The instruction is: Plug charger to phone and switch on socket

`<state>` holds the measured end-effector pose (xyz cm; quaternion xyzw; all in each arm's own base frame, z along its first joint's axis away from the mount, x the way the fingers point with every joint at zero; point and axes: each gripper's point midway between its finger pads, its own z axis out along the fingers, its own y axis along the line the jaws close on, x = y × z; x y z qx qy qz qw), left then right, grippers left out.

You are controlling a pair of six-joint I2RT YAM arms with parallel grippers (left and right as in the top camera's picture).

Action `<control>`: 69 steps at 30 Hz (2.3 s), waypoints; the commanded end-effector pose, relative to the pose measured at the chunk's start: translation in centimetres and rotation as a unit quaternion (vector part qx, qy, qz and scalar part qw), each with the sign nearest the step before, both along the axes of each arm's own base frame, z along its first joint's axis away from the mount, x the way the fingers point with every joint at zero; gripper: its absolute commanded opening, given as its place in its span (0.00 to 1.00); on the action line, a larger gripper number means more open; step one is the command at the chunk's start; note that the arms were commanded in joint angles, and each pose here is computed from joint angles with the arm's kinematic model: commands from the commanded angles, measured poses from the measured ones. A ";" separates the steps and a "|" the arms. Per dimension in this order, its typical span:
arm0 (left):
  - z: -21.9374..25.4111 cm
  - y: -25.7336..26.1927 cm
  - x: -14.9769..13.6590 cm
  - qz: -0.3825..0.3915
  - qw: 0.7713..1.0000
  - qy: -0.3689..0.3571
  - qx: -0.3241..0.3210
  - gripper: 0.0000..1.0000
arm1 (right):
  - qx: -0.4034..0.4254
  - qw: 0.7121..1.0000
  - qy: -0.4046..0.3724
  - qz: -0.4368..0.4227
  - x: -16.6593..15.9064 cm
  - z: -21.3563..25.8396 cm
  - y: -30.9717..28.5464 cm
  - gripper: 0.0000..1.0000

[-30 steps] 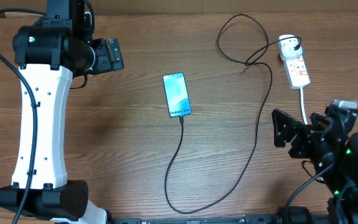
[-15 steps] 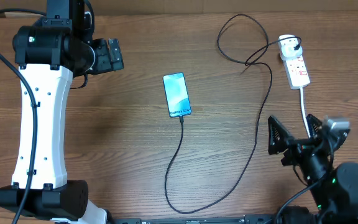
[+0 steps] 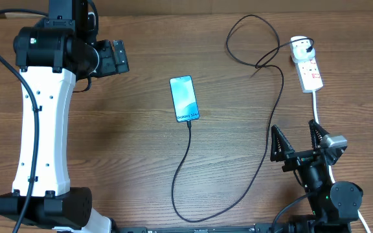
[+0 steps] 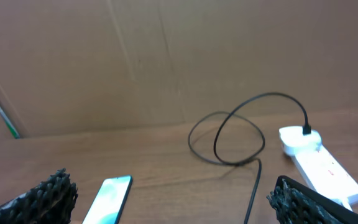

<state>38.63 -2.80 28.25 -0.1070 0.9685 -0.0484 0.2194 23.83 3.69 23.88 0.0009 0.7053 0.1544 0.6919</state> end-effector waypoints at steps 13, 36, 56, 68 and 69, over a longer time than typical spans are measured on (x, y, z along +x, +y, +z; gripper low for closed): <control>-0.3 -0.1 0.0 0.001 1.000 0.005 -0.003 1.00 | -0.099 0.989 -0.113 0.008 -1.0 1.7 0.9 1.00; -0.3 -0.1 0.0 0.001 1.000 0.005 -0.003 1.00 | -0.094 0.987 -0.133 -0.004 -0.3 -0.8 0.6 1.00; -0.3 -0.1 0.0 0.001 1.000 0.005 -0.003 1.00 | -0.086 0.996 -0.006 -0.025 0.6 -6.8 -0.5 1.00; -0.3 -0.1 0.1 0.001 1.000 0.005 -0.003 0.99 | -0.107 0.994 -0.008 -0.028 0.6 -6.8 -0.6 1.00; -0.3 -0.1 0.1 0.001 1.000 0.005 -0.003 1.00 | -0.114 0.993 -0.009 -0.028 0.6 -6.8 -0.6 1.00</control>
